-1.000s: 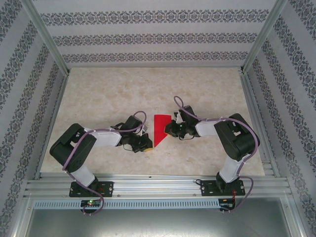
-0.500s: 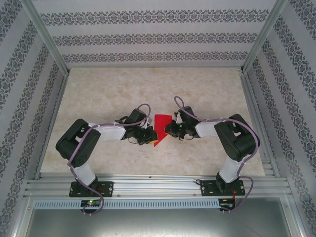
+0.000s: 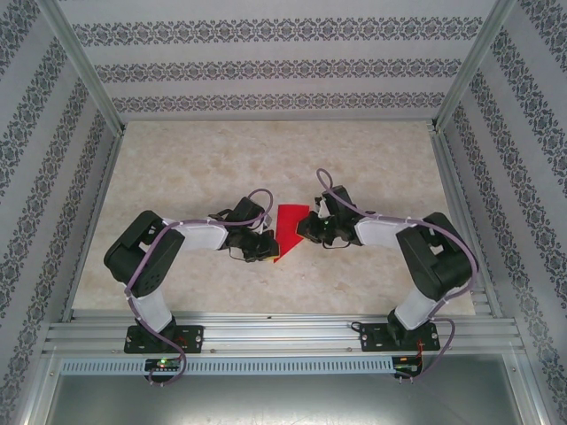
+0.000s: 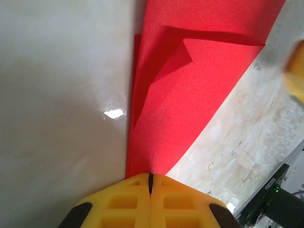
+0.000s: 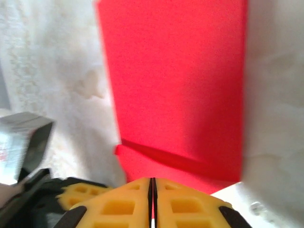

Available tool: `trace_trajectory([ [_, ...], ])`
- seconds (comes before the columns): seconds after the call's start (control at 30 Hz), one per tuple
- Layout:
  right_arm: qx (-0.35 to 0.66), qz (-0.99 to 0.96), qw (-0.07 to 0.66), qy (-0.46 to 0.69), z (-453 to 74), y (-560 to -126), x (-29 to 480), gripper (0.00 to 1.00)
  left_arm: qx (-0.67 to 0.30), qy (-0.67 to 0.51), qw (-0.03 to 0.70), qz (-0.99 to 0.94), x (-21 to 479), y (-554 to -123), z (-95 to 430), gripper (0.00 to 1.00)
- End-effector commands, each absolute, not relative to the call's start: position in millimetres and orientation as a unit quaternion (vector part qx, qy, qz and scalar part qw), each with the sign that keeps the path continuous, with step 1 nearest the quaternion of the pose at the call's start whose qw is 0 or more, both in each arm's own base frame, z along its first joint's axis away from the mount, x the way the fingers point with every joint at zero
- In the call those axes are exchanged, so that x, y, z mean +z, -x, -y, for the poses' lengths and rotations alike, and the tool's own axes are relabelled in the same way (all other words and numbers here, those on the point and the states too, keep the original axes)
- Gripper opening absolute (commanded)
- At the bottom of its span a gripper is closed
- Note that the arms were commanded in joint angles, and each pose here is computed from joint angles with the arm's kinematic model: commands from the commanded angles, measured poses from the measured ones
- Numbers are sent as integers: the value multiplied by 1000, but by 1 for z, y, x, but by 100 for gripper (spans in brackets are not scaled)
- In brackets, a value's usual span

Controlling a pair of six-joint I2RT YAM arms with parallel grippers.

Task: Fold a paper plane with a square sheet of paper (pick it up from the middle)
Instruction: Third fold the triangle at the center of the table.

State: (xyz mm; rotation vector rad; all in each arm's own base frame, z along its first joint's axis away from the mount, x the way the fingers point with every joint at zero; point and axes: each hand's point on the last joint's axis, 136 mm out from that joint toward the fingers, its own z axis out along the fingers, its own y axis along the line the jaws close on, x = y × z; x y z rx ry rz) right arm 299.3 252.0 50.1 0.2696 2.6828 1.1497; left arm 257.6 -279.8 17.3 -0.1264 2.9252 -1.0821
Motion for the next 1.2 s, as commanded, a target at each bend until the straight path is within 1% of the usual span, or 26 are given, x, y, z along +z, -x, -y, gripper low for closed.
trace_trajectory([
  [0.0,399,-906,124,-64,-266,-296,71,8,-261,61,-26,-963,-15,-237,246,6],
  [0.13,398,-908,112,-68,-277,-282,57,4,-264,58,-25,-963,-15,-239,249,6],
  [0.4,403,-909,85,-66,-296,-269,33,1,-261,58,-28,-963,-19,-238,249,5],
  [0.63,365,-924,75,-87,-285,-265,0,1,-258,61,-29,-964,-20,-237,248,5],
  [0.8,350,-927,84,-103,-268,-273,-9,2,-250,60,-30,-966,-21,-234,244,4],
  [1.03,370,-917,107,-106,-252,-301,4,5,-236,59,-33,-969,-26,-228,237,2],
  [1.17,367,-915,119,-115,-235,-314,2,7,-234,59,-32,-970,-25,-227,235,2],
])
